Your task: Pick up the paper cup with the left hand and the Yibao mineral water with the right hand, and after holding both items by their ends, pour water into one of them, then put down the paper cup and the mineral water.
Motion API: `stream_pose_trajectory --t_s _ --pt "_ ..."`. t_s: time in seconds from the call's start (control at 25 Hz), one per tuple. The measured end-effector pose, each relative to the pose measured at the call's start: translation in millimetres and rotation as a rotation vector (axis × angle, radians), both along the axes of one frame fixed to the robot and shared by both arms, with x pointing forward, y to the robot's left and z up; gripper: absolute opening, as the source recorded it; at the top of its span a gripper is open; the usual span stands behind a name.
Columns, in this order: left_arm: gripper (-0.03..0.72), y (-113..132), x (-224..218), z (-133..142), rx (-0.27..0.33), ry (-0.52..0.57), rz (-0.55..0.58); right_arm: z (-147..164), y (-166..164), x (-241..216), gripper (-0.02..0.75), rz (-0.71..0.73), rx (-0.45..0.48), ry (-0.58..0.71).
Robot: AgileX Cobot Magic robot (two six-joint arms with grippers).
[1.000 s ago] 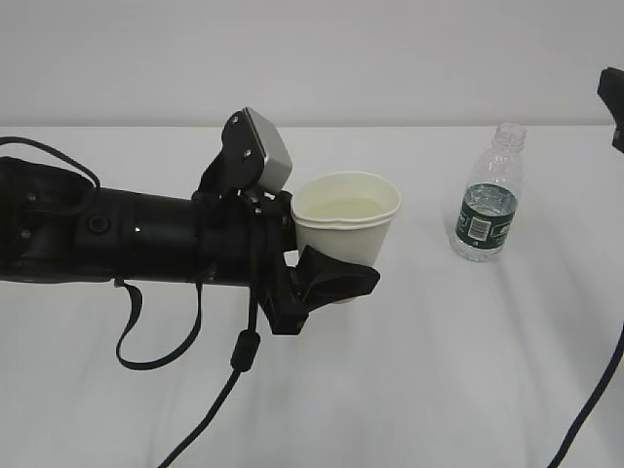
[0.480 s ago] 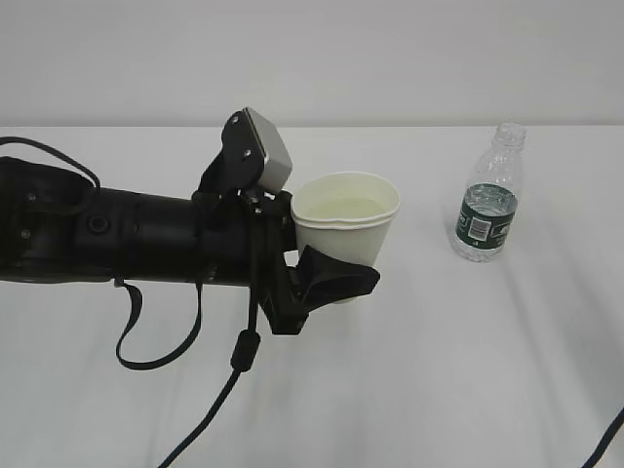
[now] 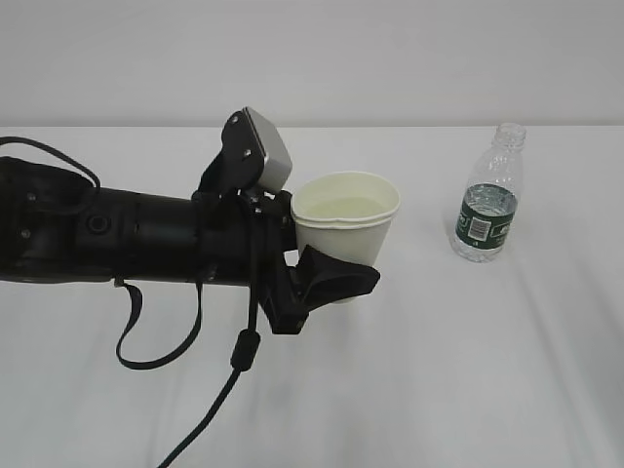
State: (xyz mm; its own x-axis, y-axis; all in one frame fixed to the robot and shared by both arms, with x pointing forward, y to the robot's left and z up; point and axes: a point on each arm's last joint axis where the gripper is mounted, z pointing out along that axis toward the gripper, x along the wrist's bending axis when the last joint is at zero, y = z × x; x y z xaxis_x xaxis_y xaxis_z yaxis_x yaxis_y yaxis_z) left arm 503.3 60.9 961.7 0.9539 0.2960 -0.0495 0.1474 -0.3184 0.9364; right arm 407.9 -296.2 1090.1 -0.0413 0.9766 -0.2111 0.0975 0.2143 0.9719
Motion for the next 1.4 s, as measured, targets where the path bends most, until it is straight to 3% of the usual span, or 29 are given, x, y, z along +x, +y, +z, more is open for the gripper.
stream_pose_trajectory --t_s 0.56,1.4 --pt "0.426 0.0 0.1 0.1 -0.001 0.001 0.002 -3.6 -1.8 -10.9 0.593 -0.015 -0.027 0.079" --pt "0.426 1.1 8.6 5.9 -0.076 0.008 0.108 -5.3 -2.0 -11.2 0.592 -0.038 0.105 0.099"
